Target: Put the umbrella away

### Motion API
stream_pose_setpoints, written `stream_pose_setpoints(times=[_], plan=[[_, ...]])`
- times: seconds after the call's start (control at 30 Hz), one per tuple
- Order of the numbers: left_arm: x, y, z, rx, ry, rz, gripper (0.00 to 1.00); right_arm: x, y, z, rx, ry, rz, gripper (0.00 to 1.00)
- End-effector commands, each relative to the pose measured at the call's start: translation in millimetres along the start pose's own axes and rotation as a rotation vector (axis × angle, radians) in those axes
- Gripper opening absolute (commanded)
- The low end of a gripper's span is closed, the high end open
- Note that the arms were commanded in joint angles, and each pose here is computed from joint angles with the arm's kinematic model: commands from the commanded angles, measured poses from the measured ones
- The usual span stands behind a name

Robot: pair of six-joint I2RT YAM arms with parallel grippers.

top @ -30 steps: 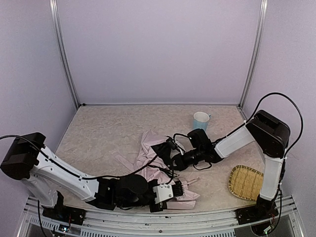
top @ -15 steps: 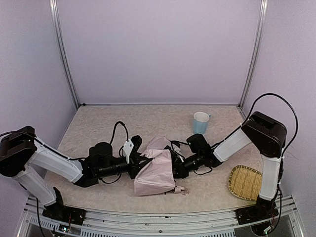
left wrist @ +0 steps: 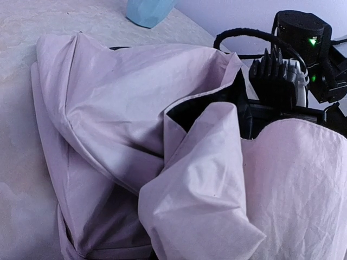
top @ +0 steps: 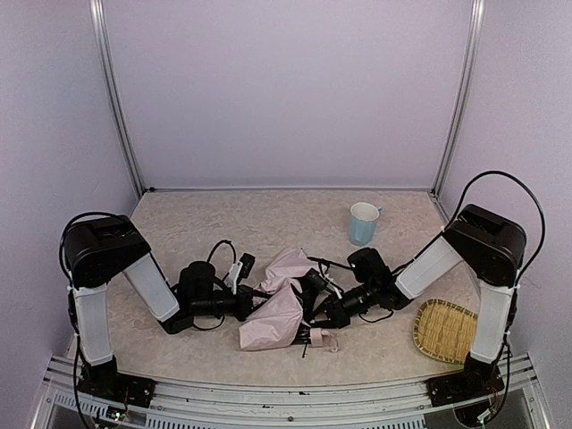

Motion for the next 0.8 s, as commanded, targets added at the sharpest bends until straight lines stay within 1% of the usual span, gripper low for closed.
stream_pose_setpoints(times=[0.0,0.03,0.13,0.27,0.33,0.4,0.47,0.53,0.63,0.77], plan=[[-38,10,0,0.042,0.124,0.066,0.0,-25,-22,23,-0.198,-0.044,-0.142,0.16],[-42,9,0,0.047,0.145,0.058,0.0,-24,-21,27,-0.218,-0.065,-0.146,0.24],[-50,4,-1,0.039,0.185,0.036,0.0,-18,-18,42,-0.292,-0.113,-0.136,0.34],[-53,-3,-6,0.013,0.198,0.02,0.0,-2,-12,70,-0.453,-0.172,-0.079,0.39],[-55,-6,-9,0.008,0.213,0.002,0.0,13,2,84,-0.543,-0.217,0.014,0.4],[-53,-9,-13,0.003,0.214,-0.011,0.0,25,26,89,-0.586,-0.241,0.14,0.41],[-52,-13,-16,-0.003,0.214,-0.028,0.0,28,52,87,-0.573,-0.236,0.259,0.47],[-49,-14,-18,0.004,0.213,-0.049,0.0,24,68,84,-0.541,-0.222,0.325,0.54],[-48,-16,-19,0.01,0.225,-0.075,0.0,12,71,79,-0.511,-0.172,0.347,0.66],[-47,-19,-19,0.019,0.236,-0.107,0.0,-7,76,69,-0.41,-0.13,0.361,0.76]])
Point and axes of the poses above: each gripper's point midway between its finger pads, its own z axis back along the fingers, its own y axis along the line the jaws close on, x = y × z, the point moved 1 cm from there along z, back along the fingers, and after that the axes turned 13 degrees about -z, right-handed, at the moved point
